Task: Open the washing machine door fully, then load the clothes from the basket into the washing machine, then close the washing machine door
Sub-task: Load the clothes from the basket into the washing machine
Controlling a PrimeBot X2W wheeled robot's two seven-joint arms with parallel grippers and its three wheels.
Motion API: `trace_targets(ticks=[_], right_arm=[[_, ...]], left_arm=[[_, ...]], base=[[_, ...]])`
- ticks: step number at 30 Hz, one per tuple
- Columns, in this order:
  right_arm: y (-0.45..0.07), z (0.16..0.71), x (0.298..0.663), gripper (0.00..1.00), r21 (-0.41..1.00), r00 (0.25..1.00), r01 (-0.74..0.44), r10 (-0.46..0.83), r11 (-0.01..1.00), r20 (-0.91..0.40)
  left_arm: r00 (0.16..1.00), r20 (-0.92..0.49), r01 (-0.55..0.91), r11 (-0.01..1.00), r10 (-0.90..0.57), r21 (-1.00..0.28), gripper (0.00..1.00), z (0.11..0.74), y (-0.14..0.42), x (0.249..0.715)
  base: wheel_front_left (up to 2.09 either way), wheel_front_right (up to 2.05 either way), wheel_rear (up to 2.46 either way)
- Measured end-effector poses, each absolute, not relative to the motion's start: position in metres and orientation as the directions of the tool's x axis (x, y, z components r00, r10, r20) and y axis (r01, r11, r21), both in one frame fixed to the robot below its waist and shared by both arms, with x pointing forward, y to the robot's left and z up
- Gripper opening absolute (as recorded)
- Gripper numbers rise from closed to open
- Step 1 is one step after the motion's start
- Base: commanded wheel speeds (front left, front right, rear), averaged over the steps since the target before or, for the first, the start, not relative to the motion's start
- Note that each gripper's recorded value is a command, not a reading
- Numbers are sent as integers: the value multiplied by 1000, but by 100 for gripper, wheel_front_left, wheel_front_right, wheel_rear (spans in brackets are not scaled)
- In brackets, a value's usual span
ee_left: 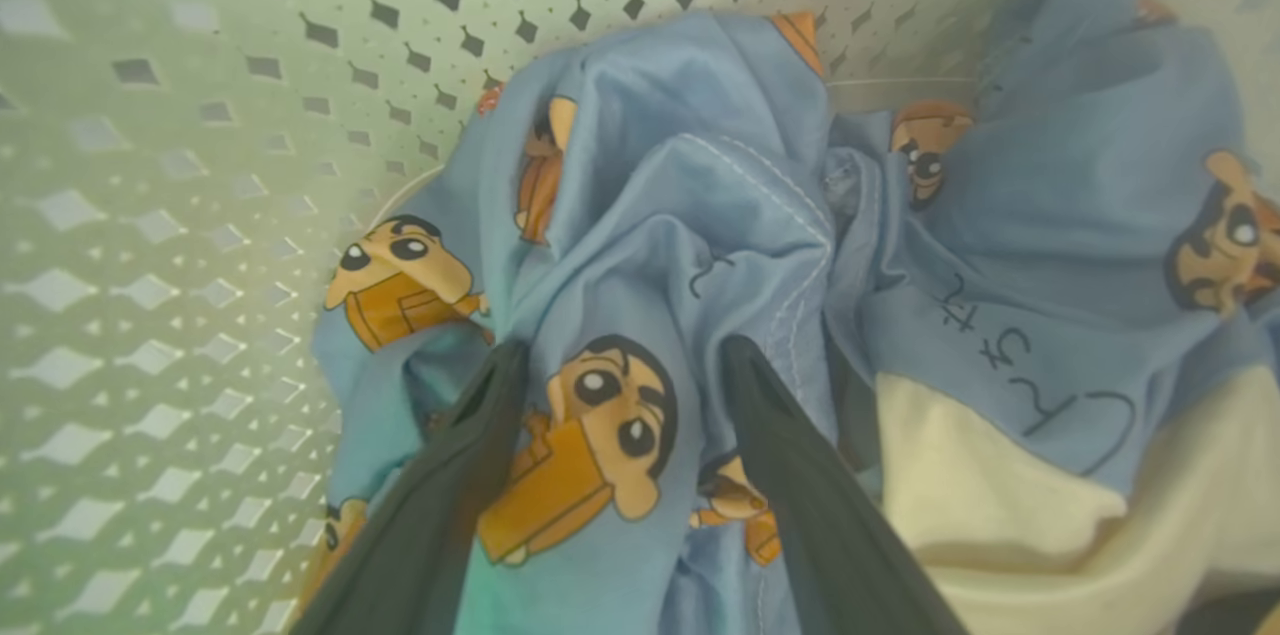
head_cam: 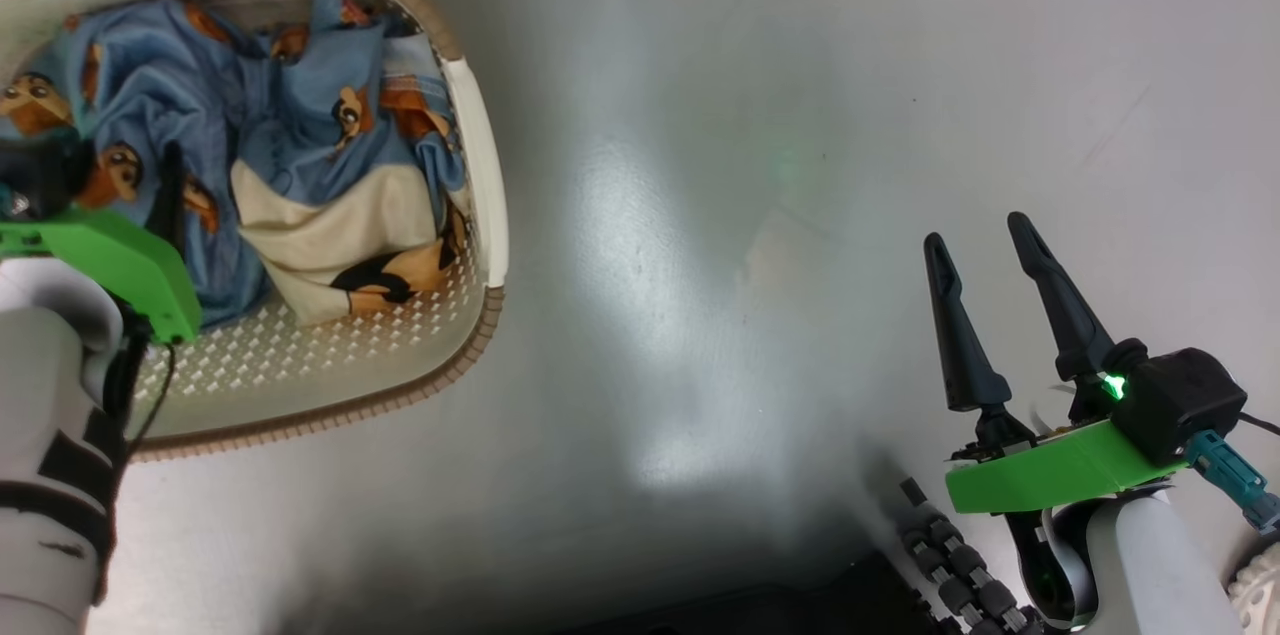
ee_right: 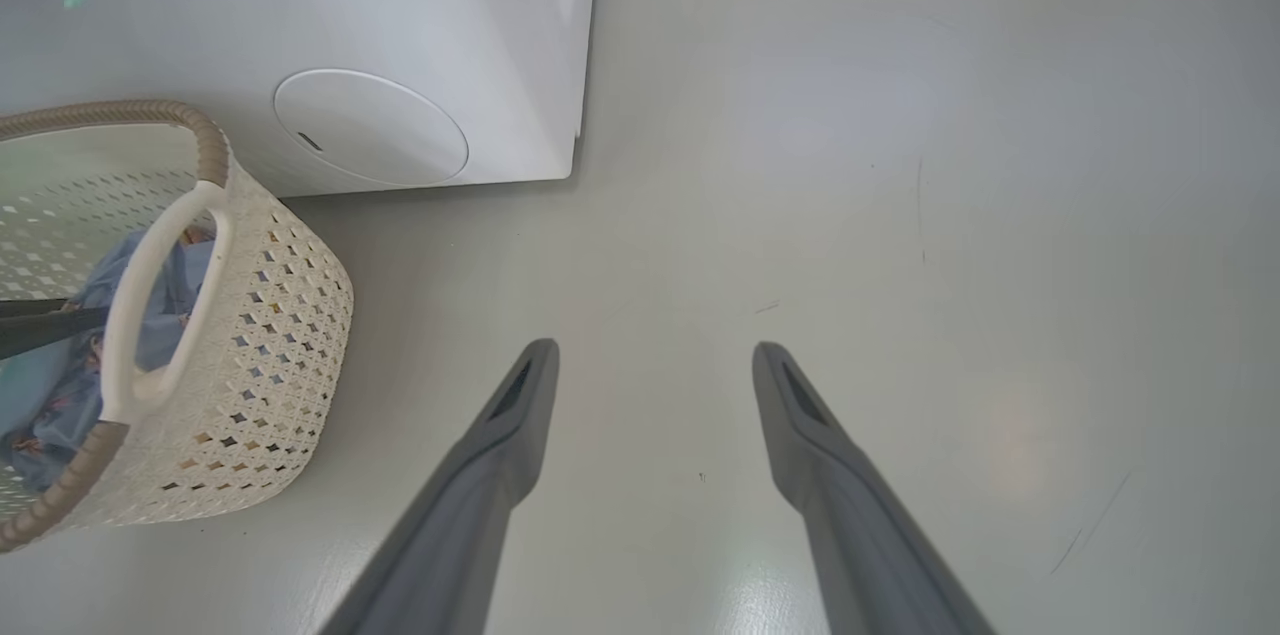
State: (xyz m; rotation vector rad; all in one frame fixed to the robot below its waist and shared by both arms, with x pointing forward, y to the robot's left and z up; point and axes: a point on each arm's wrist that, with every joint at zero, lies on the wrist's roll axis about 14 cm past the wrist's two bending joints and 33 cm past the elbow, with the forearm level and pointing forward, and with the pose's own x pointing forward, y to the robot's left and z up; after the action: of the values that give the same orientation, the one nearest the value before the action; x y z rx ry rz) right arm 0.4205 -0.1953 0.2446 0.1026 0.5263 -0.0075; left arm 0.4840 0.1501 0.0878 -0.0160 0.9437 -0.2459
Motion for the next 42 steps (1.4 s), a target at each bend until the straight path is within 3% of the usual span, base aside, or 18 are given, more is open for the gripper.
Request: trace_targets(ticks=[11, 18, 19, 20, 31, 42], right_arm=[[-199, 245, 417, 100, 94, 861, 47, 7, 995, -508], [-201, 247, 416, 100, 89, 863, 50, 1, 995, -506], [-202, 248, 416, 100, 88, 864, 51, 0, 995, -504], [-202, 249, 417, 100, 89, 865, 53, -1, 995, -501], [-209, 279, 427, 100, 83, 901, 64, -21, 995, -433], [-211, 320, 440, 100, 79, 942, 58, -28, 995, -336]], left_arm=[[467, -862, 285, 956, -198, -65, 100, 70, 148, 479], [462, -862, 307, 950, -206, -63, 100, 70, 141, 482], [460, -862, 310, 948, -211, -66, 59, 70, 139, 481], [459, -862, 314, 947, -215, -69, 0, 71, 137, 481], [482, -838, 304, 946, -256, -115, 0, 101, 123, 475], [634, -724, 217, 961, -270, -169, 0, 166, 118, 488]], base=[[0, 0, 0], [0, 0, 0], [0, 0, 0], [0, 0, 0], [0, 0, 0], [0, 0, 0]])
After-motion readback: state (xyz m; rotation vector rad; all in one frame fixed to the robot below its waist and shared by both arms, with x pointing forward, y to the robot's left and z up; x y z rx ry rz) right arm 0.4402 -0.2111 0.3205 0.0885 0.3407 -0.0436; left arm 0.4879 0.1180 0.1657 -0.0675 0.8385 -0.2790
